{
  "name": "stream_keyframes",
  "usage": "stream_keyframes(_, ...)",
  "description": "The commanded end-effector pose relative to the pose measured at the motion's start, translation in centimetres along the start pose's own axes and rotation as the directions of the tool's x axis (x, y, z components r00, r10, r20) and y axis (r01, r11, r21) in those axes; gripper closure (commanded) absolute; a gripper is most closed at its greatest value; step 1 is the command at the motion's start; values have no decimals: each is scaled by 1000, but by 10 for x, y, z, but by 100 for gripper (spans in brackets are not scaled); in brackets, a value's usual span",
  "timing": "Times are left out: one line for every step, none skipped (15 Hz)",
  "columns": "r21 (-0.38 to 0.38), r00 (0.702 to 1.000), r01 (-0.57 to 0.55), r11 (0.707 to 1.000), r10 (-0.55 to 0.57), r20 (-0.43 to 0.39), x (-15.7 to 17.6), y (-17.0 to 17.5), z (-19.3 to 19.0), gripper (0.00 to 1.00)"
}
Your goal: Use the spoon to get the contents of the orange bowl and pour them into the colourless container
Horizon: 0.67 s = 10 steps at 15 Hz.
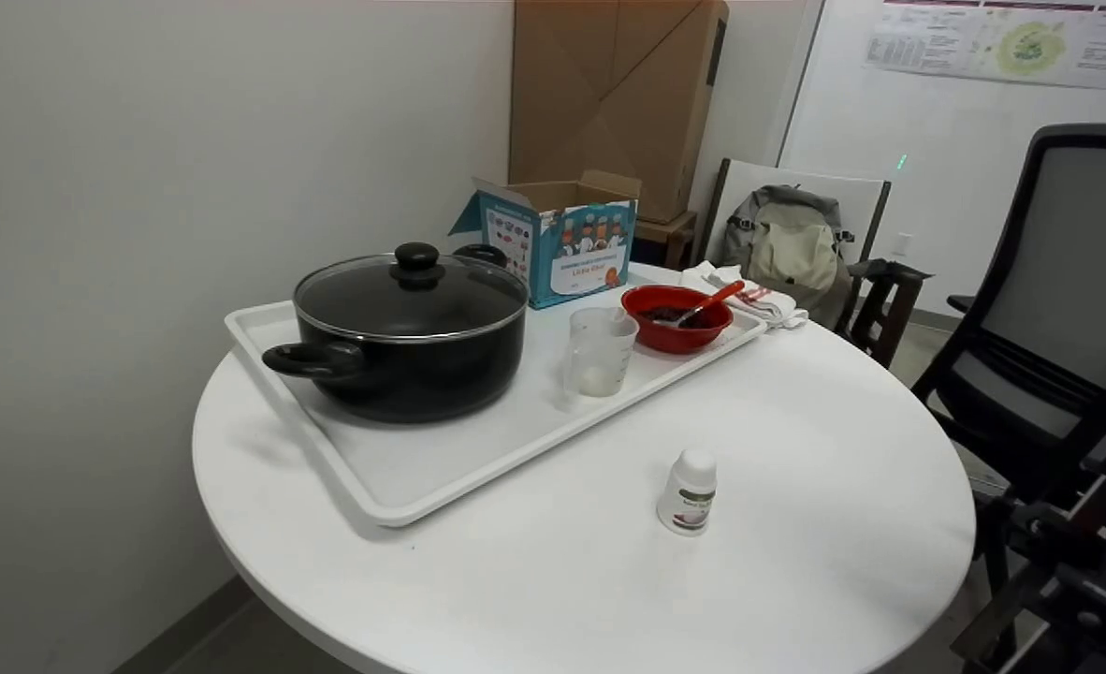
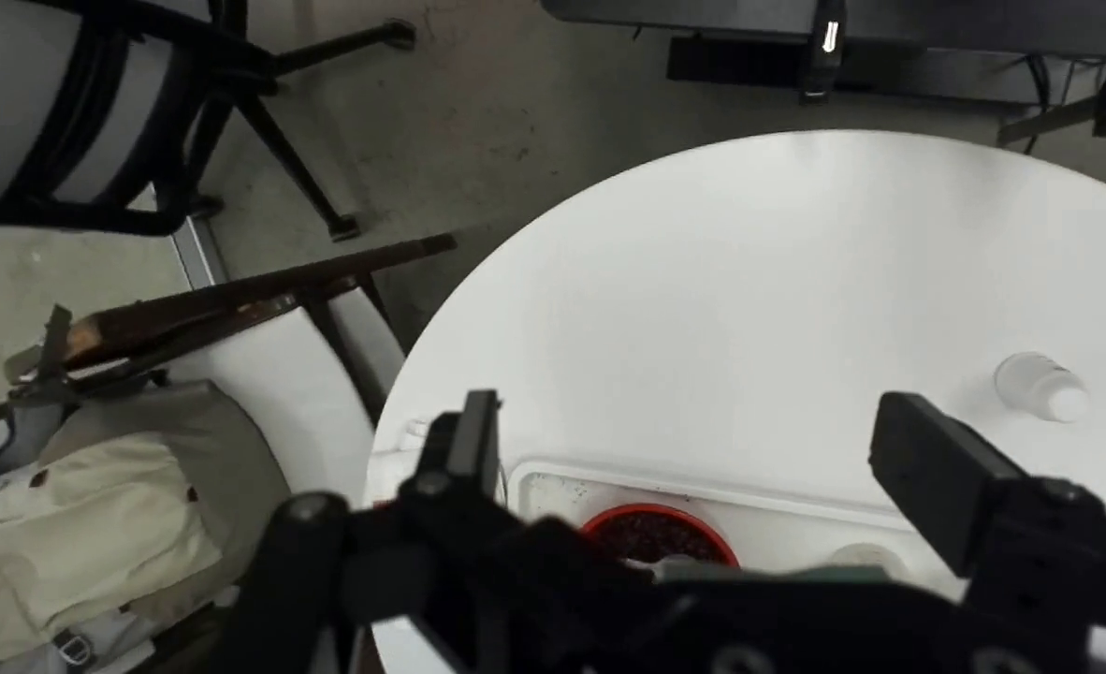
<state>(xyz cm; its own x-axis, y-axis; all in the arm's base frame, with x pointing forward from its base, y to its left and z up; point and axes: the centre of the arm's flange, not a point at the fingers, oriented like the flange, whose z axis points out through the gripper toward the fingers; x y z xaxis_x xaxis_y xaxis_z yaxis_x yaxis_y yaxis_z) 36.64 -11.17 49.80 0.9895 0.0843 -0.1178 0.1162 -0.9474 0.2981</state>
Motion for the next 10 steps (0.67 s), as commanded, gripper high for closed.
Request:
stream_keyframes(41,981,192,981,-193,8,56,29,-5,0)
stream_keyframes(50,970,244,969,-244,5,69,36,-4,0)
stream_keyframes(52,955,295,954,-296,7,81,44,-3,0)
stream_keyframes(52,938,345,937,-346,17,96,52,1,0)
stream_keyframes(51,918,395,917,-396,28,107,58,3,0)
stream_keyframes(44,894,443,896,-444,49,124,67,7,0)
stream_keyframes(42,870,488,872,-489,66,135,73,10,0)
stream_keyframes(27,845,527,850,-527,95,152,80,16,0)
stream_keyframes(11,819,563,826,-560,123,164,84,20,0)
stream_keyframes(-31,803,587,809,-576,157,180,85,30,0)
